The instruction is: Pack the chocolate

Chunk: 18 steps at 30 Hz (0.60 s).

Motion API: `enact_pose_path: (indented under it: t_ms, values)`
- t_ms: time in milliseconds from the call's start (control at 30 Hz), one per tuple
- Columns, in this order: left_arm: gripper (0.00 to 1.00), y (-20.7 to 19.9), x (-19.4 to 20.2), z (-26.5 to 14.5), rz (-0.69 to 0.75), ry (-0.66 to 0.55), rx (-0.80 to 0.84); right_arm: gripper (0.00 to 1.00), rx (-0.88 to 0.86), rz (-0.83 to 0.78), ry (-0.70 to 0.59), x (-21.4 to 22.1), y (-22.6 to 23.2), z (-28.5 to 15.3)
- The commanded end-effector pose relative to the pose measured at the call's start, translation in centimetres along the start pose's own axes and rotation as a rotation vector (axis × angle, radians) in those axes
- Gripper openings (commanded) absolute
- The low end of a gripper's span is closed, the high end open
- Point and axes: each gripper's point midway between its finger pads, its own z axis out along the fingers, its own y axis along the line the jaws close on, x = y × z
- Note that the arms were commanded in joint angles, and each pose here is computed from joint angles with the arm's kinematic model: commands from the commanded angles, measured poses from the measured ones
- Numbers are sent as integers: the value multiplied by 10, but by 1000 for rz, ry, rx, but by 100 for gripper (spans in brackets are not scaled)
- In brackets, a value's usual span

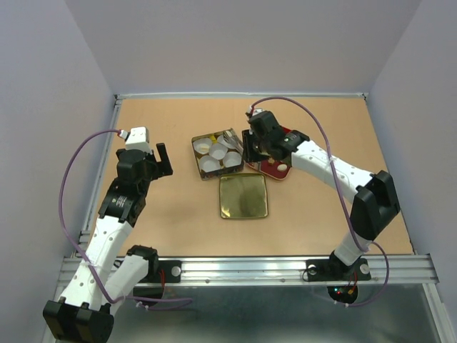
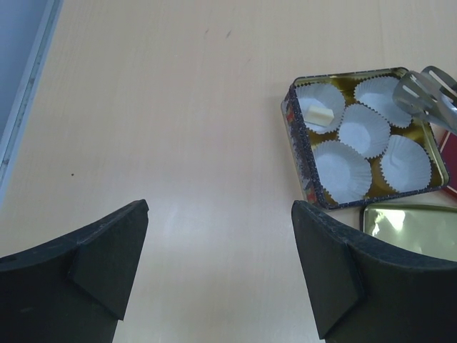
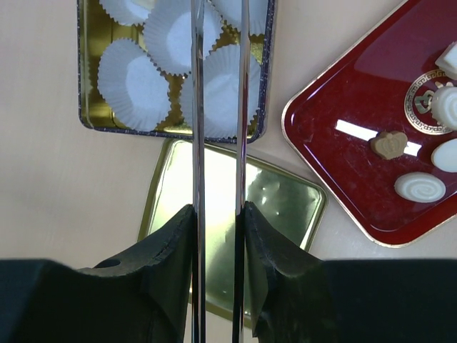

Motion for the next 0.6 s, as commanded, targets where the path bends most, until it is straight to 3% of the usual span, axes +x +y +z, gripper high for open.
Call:
enact_pose_path:
  t_ms: [0, 567]
  values:
    - [93, 1, -13, 0, -5, -34, -14, 33, -9, 3, -129, -44, 10, -11]
    - [93, 2, -12, 1, -6, -32, -22, 44, -11, -3, -122, -45, 11, -4]
